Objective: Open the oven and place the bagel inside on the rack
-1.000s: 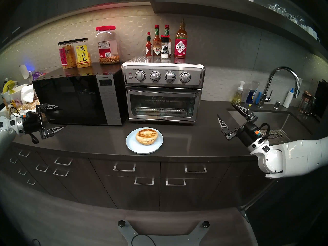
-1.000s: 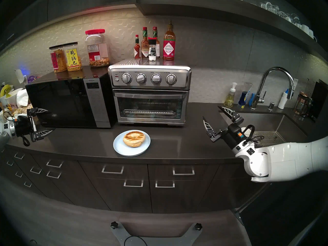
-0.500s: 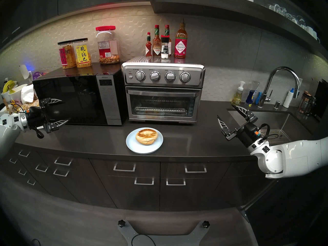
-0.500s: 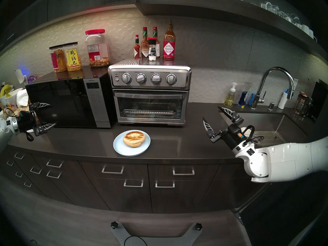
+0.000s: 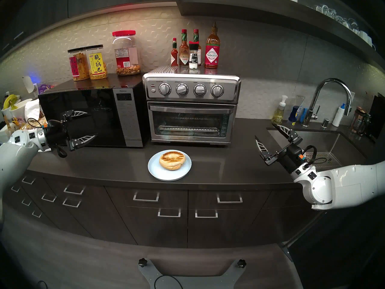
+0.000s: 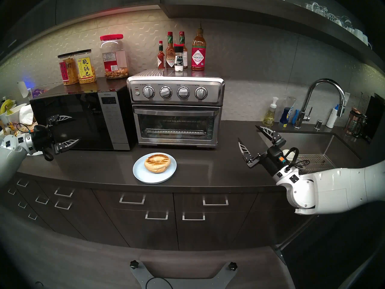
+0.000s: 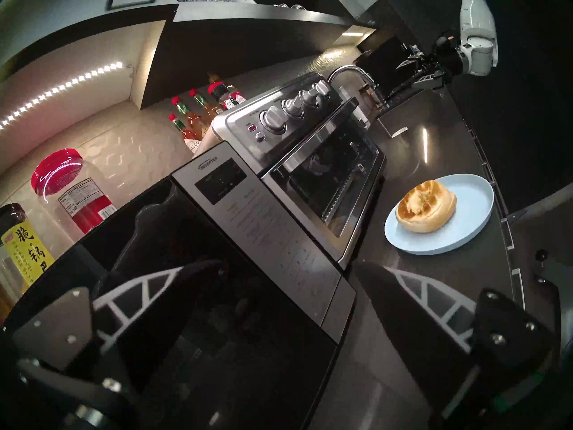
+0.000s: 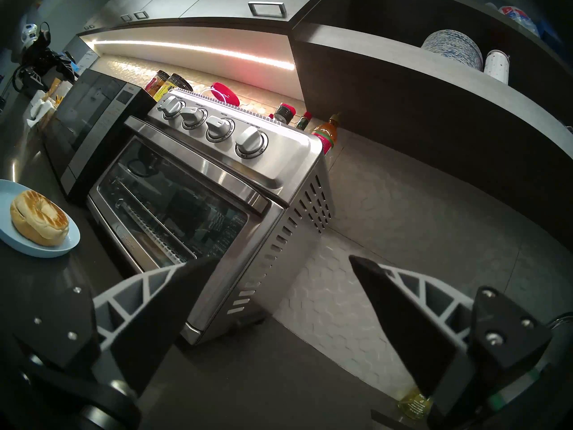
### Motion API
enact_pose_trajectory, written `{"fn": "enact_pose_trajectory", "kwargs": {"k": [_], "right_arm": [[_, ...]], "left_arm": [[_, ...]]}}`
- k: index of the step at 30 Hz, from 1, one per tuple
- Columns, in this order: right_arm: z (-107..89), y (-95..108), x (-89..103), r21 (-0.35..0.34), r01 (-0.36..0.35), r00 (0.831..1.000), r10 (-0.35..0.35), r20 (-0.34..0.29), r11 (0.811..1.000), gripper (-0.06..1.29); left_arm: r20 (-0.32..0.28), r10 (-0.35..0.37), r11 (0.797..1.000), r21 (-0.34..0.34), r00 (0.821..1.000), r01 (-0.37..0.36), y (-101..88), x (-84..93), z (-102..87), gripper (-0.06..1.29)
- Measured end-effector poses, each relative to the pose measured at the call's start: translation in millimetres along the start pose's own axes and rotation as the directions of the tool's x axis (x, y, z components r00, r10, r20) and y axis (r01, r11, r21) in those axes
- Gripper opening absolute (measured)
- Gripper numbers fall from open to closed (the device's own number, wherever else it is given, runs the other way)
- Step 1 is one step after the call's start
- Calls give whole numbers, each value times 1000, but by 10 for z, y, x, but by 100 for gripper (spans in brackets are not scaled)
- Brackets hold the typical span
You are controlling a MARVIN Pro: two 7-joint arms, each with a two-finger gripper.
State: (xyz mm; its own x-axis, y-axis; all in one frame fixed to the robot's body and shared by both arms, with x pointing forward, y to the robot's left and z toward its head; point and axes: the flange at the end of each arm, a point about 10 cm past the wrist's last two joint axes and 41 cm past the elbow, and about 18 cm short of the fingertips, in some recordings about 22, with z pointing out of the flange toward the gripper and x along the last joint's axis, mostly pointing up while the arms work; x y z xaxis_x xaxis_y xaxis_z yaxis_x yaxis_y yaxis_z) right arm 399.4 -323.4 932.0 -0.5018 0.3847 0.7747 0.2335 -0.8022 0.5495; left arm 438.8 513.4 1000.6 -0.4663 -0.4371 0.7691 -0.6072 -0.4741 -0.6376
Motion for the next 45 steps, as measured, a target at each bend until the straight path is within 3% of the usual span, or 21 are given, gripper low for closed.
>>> {"fn": "enact_pose_trajectory", "kwargs": {"k": [13, 27, 45], "right_arm": [[-2, 0, -3, 2, 2, 1000, -2, 0, 1000, 123], [2, 4, -2, 2, 4, 1000, -4, -2, 1000, 123], [12, 11, 3, 1, 5, 1000, -5, -6, 1000, 123]], "left_arm": [[-87, -23, 999, -36, 996, 20, -10, 92, 432, 123], [-155, -30, 998, -60, 987, 21, -116, 255, 702, 123], [-307, -3, 997, -75, 952, -21, -294, 733, 1039, 123]]}}
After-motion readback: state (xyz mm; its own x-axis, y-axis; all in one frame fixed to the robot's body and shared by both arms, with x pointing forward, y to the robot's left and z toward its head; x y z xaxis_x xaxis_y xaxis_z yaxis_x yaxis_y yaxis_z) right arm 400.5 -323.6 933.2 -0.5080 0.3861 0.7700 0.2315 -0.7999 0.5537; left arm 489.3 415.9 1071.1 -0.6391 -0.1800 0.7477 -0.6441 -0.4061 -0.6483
